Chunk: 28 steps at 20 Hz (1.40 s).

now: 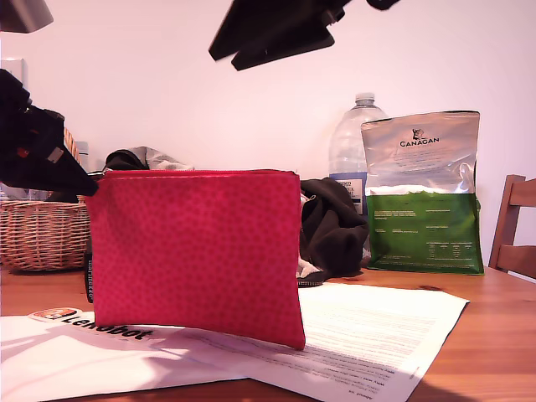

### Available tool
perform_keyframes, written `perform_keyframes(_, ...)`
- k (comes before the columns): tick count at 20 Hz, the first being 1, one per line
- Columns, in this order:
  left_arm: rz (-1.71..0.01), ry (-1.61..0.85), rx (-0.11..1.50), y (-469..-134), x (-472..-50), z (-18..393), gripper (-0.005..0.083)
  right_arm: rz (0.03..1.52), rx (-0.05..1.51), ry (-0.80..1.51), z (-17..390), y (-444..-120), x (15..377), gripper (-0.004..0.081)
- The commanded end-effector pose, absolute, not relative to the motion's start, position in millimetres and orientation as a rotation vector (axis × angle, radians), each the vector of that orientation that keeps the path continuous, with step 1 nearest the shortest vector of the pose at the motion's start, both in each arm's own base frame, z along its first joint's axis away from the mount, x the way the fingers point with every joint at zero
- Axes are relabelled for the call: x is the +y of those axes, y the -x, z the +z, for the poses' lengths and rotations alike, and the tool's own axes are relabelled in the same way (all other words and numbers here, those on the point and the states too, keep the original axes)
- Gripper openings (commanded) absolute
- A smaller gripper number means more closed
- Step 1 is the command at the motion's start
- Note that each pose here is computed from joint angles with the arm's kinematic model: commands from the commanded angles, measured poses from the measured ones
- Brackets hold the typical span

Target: Close the zipper in the zip bag in front of you

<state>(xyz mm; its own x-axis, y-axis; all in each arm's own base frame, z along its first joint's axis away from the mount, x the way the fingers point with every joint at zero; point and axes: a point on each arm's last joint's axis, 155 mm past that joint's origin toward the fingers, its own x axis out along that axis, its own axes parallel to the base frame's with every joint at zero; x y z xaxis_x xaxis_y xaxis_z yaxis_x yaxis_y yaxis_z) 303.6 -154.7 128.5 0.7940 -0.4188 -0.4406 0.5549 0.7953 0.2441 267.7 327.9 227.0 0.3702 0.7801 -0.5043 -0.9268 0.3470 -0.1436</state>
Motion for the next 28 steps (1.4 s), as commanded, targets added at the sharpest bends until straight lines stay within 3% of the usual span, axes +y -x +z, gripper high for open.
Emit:
perform_keyframes(1,-0.544,-0.353,0.326,-307.6,-160.5,147.4,-0.0024,1.145,0.420,0.438,214.4,-275.0,335.5,0.0388)
perform_keyframes(4,-0.547,-0.353,0.326,-307.4,-161.0,147.5,-0.0024,1.160,0.429,0.444,211.9,-279.9,349.3,0.0430)
perform_keyframes(13,-0.547,-0.353,0.326,-307.4,-160.9,147.4,-0.0024,1.244,0.491,0.474,187.4,-270.2,395.1,0.0441)
perform_keyframes(28,-0.548,-0.353,0.330,-307.0,-160.8,146.4,-0.0024,1.183,0.627,0.532,120.6,-289.9,395.1,0.0441)
